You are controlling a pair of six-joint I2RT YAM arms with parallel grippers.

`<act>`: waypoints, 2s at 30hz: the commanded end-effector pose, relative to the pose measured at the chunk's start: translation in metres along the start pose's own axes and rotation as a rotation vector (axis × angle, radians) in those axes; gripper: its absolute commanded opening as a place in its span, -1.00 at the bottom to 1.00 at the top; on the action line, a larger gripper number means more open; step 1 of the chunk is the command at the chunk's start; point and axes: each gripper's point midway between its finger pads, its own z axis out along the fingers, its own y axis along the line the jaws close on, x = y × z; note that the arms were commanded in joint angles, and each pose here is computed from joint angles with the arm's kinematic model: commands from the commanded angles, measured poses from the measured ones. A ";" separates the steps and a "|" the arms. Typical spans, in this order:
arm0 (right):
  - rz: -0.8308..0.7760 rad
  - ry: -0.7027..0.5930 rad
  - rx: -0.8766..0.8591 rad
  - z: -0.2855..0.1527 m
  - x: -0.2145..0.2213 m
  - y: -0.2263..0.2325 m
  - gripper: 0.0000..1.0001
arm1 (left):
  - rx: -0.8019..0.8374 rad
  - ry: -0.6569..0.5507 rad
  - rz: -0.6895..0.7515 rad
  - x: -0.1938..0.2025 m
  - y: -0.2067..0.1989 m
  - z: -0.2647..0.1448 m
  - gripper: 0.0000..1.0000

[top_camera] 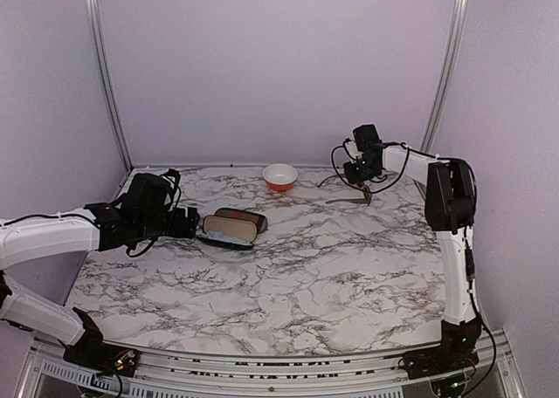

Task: Organize the sunglasses
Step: Pick up the sunglasses from the corner of the board.

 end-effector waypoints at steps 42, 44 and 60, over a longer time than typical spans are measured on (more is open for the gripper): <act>0.041 0.130 0.010 0.055 0.030 -0.048 -0.66 | 0.049 0.026 0.032 0.008 -0.013 0.017 0.98; 0.039 0.131 0.009 0.056 0.031 -0.049 -0.66 | 0.050 0.026 0.032 0.008 -0.013 0.018 0.98; 0.061 -0.073 -0.116 0.001 -0.027 -0.026 -0.97 | 0.068 0.026 0.015 0.005 -0.015 0.013 0.98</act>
